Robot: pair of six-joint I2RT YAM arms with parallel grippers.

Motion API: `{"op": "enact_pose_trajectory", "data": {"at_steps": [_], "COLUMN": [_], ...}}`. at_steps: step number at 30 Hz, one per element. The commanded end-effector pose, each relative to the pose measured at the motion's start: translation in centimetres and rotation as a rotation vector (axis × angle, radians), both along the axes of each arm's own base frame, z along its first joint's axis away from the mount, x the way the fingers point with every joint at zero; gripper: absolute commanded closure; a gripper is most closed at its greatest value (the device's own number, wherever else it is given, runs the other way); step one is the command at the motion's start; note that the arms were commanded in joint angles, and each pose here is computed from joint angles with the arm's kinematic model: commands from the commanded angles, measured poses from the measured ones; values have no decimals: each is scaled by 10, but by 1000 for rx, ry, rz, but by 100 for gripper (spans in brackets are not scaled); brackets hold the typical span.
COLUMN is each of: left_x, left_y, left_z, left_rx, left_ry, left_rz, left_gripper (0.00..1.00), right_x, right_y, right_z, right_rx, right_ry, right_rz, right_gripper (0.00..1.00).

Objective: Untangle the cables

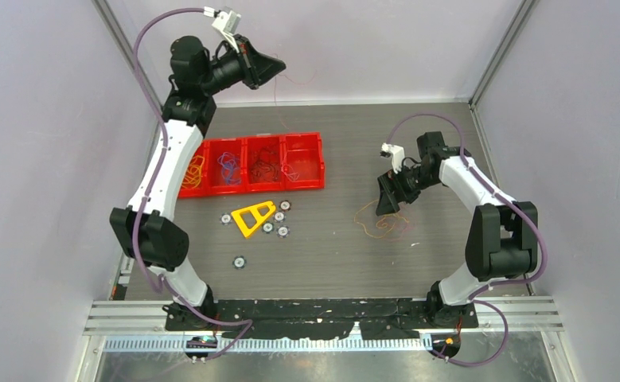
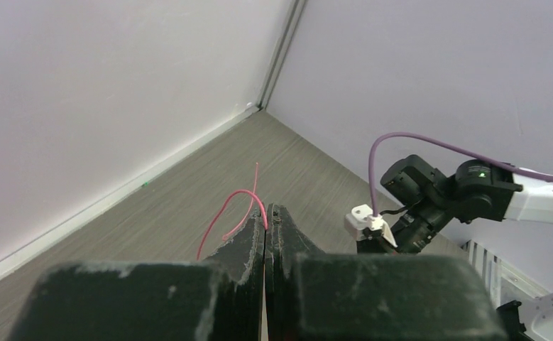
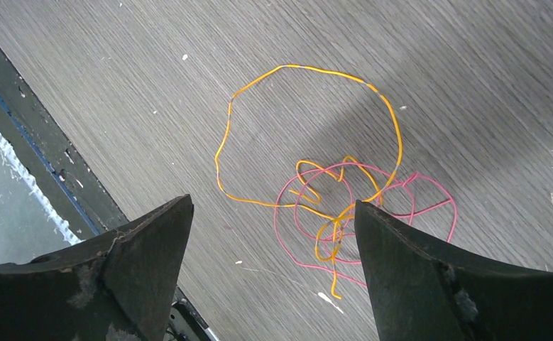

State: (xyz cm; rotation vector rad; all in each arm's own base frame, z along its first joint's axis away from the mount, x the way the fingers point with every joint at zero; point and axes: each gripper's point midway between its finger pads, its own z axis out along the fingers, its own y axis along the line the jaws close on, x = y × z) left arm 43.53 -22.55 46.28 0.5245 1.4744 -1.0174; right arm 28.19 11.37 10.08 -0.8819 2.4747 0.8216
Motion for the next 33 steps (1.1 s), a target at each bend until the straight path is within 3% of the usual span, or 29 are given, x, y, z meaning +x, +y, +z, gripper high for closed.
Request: {"op": "enact_pose_trajectory", "data": {"at_steps": [1, 7, 20, 27, 30, 33], "left_x": [10, 24, 29, 39, 38, 38], "left_y": [-2, -9, -4, 3, 2, -10], "left_z": [10, -21, -226, -284, -300, -304], "left_rx": [19, 38, 250, 480, 571, 572], "left_ry": [-89, -22, 395, 550, 549, 519], "left_rz": [21, 11, 105, 317, 385, 391], "left_gripper": [100, 100, 100, 100, 100, 100], "right_x": [5, 8, 5, 5, 6, 6], "right_y": [4, 5, 3, 3, 3, 3], "right_z": [5, 3, -5, -8, -10, -11], "right_rx": [25, 24, 15, 19, 16, 17], "right_ry": [-6, 2, 18, 31, 35, 38], "right_rz": [14, 14, 22, 22, 21, 22], "right_gripper": [10, 10, 10, 10, 10, 10]}}
